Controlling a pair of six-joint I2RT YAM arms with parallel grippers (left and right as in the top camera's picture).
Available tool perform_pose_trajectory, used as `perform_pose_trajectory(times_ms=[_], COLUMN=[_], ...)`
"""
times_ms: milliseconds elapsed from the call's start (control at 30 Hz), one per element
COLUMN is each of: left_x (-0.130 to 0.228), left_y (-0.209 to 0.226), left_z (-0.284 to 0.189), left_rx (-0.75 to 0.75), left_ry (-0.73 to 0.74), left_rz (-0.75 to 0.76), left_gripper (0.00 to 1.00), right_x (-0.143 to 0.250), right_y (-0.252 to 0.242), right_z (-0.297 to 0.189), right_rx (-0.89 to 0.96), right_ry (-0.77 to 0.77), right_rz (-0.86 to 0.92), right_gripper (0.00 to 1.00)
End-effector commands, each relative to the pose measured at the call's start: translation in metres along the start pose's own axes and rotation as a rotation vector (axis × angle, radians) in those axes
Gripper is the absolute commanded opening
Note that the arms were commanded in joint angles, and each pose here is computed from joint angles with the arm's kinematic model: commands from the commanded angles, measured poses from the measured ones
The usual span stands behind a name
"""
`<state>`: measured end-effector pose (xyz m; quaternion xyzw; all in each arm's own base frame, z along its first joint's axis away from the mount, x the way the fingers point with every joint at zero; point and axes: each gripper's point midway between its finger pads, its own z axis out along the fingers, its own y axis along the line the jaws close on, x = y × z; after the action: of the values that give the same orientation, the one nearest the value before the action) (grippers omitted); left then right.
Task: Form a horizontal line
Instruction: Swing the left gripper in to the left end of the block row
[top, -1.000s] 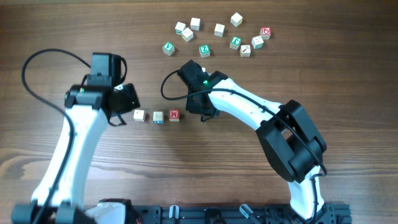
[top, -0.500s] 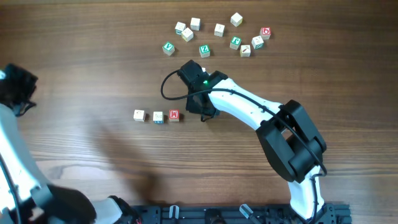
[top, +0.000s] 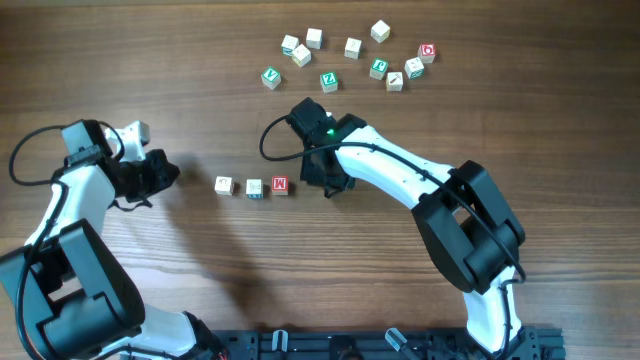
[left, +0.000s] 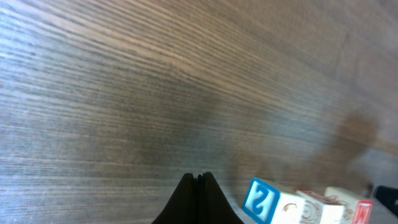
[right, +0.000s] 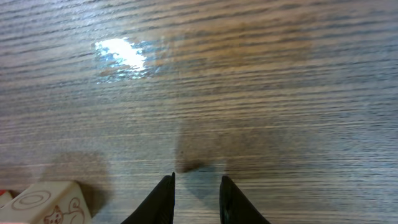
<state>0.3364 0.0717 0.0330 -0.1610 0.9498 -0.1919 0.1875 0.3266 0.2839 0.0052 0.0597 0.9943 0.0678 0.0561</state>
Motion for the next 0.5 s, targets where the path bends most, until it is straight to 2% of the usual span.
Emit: perform_pose_trajectory(times_ms=[0, 233, 467], left_x=[0.008, 0.011, 0.027], left_y=[-0.002, -0.001, -0.014], left_z=[0.007, 0.008, 0.007], left_rx=[0.021, 0.023, 0.103], left_ry=[-0.007, -0.002, 0.046], left_rz=[0.131, 0.234, 0.337], left_gripper=[0.04, 0.04, 0.04], right_x=[0.001, 0.002, 0.012], right_y=[0.011, 0.013, 0.024], right_z=[-0.013, -0.013, -0.015], right_rx=[-0.055, -0.068, -0.133], right_ry=[0.006, 0.013, 0.073], right_rz=[0.005, 0.005, 0.002], right_gripper=[0.23, 0.24, 0.23])
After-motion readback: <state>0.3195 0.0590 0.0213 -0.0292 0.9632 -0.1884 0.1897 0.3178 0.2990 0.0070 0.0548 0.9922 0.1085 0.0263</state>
